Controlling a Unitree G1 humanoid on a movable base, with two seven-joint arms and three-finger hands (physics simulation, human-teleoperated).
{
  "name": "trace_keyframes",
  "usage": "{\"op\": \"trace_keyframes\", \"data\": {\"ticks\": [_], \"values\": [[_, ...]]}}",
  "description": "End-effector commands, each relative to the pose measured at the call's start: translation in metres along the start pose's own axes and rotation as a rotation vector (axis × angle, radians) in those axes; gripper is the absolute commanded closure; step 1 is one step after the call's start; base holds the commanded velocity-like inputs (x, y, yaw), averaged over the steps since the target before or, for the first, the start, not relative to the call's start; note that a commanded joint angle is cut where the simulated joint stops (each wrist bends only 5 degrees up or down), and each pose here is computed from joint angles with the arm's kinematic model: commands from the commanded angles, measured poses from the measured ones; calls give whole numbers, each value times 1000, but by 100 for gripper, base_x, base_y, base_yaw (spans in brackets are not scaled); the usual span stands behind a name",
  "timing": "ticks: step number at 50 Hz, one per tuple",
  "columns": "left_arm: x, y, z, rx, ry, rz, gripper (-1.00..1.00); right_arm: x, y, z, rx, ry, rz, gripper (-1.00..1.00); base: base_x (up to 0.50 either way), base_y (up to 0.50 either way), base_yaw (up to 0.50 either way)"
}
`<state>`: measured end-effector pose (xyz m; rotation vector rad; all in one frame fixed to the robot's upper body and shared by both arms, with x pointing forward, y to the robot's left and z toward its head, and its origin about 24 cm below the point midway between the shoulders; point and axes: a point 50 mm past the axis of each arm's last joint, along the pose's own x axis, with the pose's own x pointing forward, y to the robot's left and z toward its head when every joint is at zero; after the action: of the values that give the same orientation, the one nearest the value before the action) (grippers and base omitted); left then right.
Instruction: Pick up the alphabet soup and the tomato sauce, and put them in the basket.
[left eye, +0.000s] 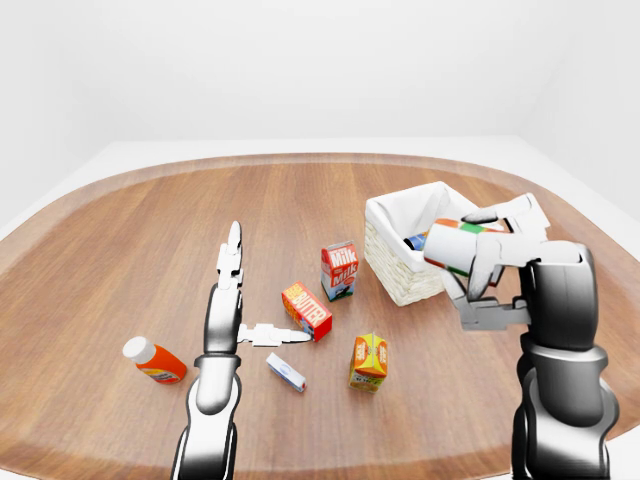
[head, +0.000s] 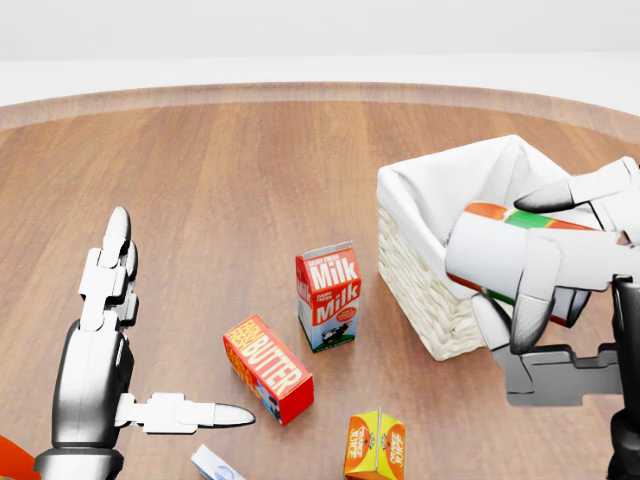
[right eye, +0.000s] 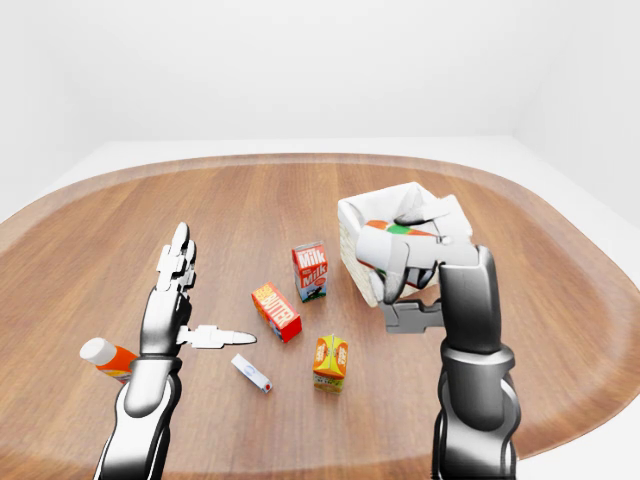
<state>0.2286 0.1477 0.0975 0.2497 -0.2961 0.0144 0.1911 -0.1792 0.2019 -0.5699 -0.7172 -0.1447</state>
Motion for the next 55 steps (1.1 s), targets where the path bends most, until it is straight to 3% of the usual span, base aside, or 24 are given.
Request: {"op": "trace_keyframes", "data": {"ticks": [1, 30, 55], "values": [[-1, 2, 2, 6, -8, 11, -100, 27, 1, 5, -55, -103, -25, 100, 0, 0, 0], [0, 1, 3, 2, -13, 7, -100, 87, 26, -38, -206, -29, -5, 100, 0, 0, 0], [1, 1, 5, 3, -21, 10, -100, 126, 41, -117, -391, 231, -14, 100, 0, 0, 0]]}}
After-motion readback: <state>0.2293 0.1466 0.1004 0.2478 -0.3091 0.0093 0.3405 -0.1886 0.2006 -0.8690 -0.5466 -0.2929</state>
